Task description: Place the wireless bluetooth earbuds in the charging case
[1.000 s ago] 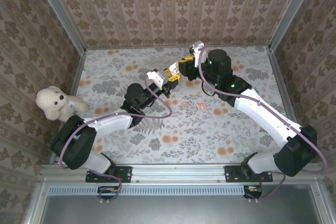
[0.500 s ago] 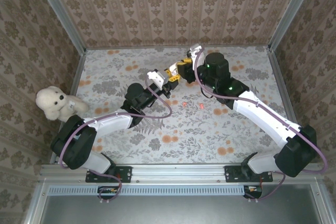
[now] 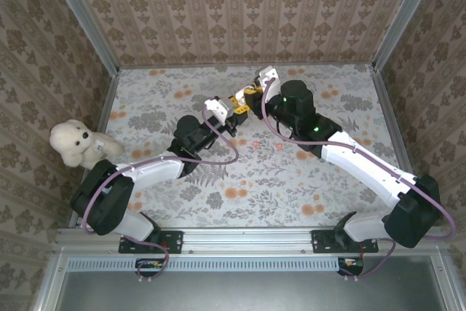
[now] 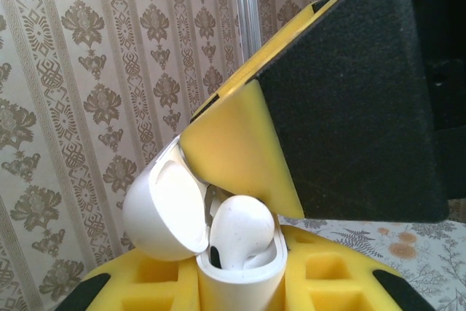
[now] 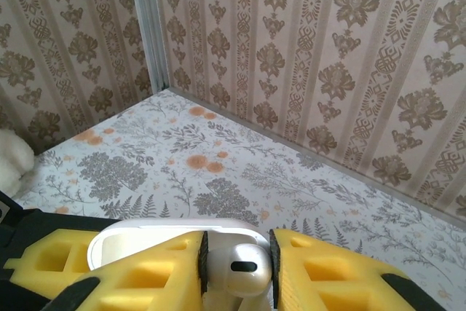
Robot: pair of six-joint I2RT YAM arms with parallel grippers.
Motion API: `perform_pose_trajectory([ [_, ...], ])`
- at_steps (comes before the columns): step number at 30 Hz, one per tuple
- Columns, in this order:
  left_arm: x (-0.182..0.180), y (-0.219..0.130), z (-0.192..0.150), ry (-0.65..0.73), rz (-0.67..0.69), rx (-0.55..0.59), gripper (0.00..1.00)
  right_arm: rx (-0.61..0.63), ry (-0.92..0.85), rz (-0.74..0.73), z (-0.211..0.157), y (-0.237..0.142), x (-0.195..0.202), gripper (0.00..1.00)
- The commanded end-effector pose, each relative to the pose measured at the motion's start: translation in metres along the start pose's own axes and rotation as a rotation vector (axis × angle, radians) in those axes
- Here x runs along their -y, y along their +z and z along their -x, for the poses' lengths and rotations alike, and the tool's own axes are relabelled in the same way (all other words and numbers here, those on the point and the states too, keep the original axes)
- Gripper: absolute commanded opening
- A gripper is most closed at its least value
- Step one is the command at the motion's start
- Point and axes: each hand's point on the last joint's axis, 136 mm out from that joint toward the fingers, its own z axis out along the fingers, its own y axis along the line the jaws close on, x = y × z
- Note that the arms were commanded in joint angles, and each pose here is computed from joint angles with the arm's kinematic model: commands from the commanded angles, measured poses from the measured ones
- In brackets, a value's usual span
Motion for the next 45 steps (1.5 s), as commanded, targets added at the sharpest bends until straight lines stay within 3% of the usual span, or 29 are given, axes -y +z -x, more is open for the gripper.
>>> perform_pose_trajectory([
  [1,-0.005,0.004,0.027,0.007,0.005,0.09,0.0,-0.022,-0.014,0.037,-0.009,-0.004,-0.012,0.31],
  [15,-0.004,0.004,0.027,0.005,0.004,0.089,0.0,0.005,0.009,0.028,0.001,-0.007,-0.01,0.41],
  [45,-0.003,0.006,0.022,-0.009,-0.006,0.076,0.0,0.048,0.065,-0.016,0.022,-0.013,0.008,0.46],
])
